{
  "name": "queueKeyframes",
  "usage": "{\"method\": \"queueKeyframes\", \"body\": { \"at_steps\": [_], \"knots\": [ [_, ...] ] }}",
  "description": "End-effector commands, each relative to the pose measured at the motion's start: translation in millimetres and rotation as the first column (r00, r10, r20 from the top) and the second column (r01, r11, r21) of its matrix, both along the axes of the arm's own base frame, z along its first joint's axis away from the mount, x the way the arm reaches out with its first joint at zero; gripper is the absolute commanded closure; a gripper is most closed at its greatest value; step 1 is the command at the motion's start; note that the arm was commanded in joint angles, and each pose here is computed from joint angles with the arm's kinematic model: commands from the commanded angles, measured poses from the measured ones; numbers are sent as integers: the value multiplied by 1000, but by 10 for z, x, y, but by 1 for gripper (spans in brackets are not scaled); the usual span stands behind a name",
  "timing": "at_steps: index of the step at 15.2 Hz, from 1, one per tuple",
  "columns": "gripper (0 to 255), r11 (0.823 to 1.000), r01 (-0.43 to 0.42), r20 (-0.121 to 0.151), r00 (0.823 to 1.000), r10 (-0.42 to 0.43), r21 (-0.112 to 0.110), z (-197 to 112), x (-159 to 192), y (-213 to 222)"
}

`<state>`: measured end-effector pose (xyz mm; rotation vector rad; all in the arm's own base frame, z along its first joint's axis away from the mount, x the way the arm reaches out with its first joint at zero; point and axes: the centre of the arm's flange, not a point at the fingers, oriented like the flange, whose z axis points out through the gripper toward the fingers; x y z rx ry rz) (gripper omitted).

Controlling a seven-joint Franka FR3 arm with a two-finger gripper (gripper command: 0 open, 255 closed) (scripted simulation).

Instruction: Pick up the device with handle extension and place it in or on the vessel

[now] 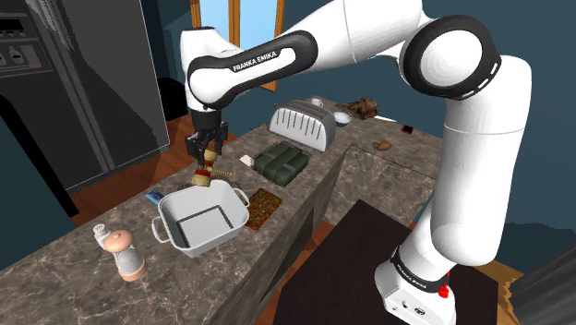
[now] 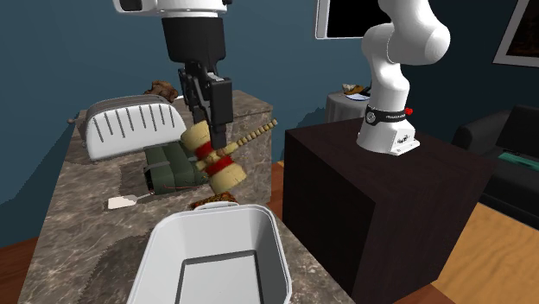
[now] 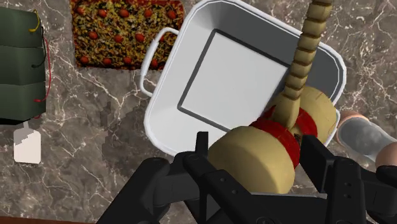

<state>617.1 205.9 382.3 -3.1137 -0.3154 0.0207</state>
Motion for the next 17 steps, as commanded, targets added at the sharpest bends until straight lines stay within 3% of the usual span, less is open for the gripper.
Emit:
{"method": "queueKeyframes", "body": {
  "at_steps": [1,17],
  "knots": [
    [255,1000,-2,0,1000,2,0,-95,-5,-11],
    [255,1000,-2,0,1000,2,0,-940,-5,-11]
  ]
}}
